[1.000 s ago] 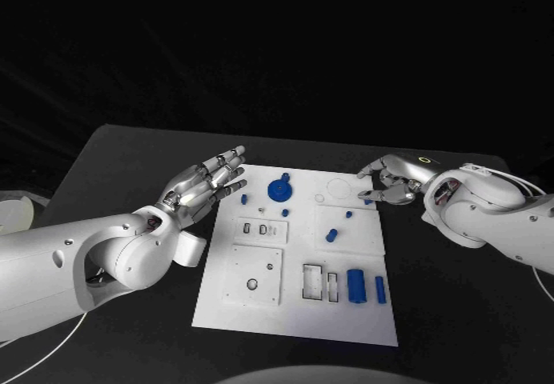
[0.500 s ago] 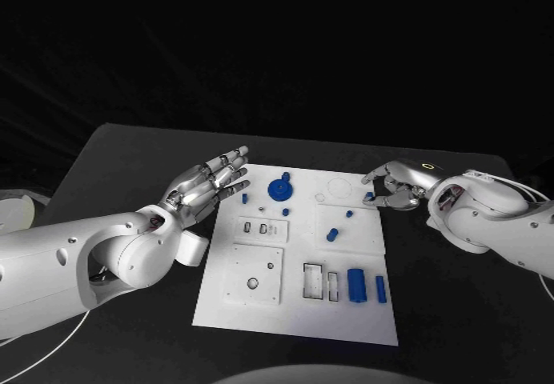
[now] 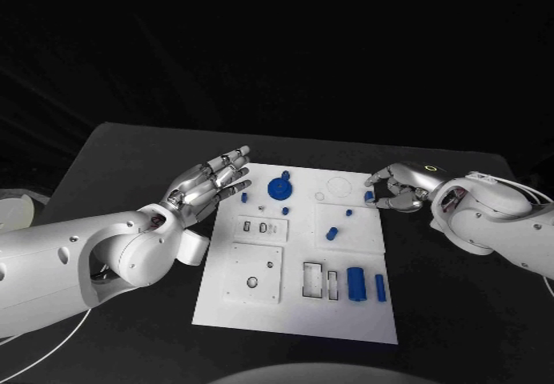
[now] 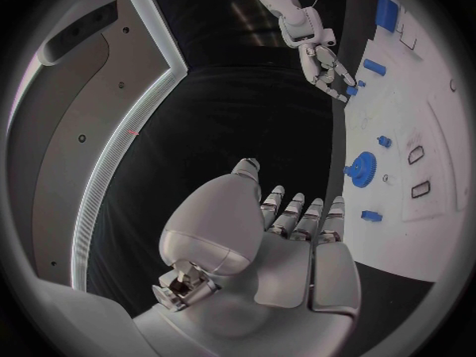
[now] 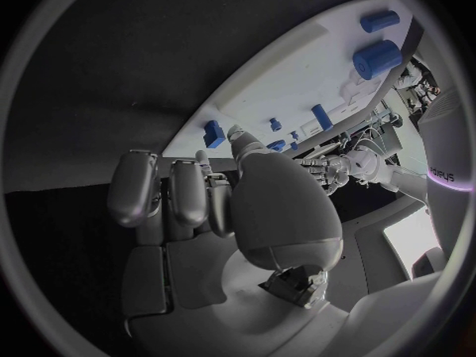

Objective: Assemble the parts on the task board

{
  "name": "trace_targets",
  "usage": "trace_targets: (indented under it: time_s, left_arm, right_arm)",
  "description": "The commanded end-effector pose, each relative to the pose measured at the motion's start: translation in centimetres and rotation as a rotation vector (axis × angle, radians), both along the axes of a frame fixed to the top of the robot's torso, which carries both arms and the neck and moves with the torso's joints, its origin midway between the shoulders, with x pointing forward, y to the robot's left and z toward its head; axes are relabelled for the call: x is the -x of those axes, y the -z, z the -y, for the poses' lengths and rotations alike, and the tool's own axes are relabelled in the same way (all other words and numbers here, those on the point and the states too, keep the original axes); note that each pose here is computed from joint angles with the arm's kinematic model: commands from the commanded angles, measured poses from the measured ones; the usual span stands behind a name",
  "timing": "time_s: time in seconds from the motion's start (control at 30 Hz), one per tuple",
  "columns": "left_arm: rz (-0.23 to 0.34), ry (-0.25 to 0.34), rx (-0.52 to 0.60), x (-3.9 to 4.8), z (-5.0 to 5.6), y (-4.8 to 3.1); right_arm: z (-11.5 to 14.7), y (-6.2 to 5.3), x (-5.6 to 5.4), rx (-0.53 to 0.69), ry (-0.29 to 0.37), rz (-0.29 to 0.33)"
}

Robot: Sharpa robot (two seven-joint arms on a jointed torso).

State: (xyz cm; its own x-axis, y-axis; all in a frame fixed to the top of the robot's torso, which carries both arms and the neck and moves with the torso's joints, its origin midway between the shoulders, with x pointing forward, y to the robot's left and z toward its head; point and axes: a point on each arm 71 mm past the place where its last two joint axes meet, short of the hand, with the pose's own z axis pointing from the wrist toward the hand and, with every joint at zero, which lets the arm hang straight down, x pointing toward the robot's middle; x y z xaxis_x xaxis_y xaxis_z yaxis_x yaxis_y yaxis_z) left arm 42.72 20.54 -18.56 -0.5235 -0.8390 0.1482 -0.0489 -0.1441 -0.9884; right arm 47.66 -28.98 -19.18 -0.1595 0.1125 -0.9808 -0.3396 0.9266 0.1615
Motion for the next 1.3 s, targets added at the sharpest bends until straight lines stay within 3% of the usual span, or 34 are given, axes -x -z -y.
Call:
trace_targets:
  time_s: [0.03, 0.77, 1.3]
  left_arm:
    - [0.000, 0.026, 0.015, 0.09, 0.28, -0.03]
    - [-0.005, 0.031, 0.014, 0.05, 0.29, 0.08]
    - [-0.013, 0.035, 0.012, -0.01, 0.30, 0.26]
  right_arm:
    - [0.06, 0.16, 0.03, 0.014, -0.008, -0.007]
    - [-0.09, 0.56, -0.21, 0.015, -0.009, -0.008]
    - [-0.37, 0.37, -0.15, -0.039, -0.020, 0.046]
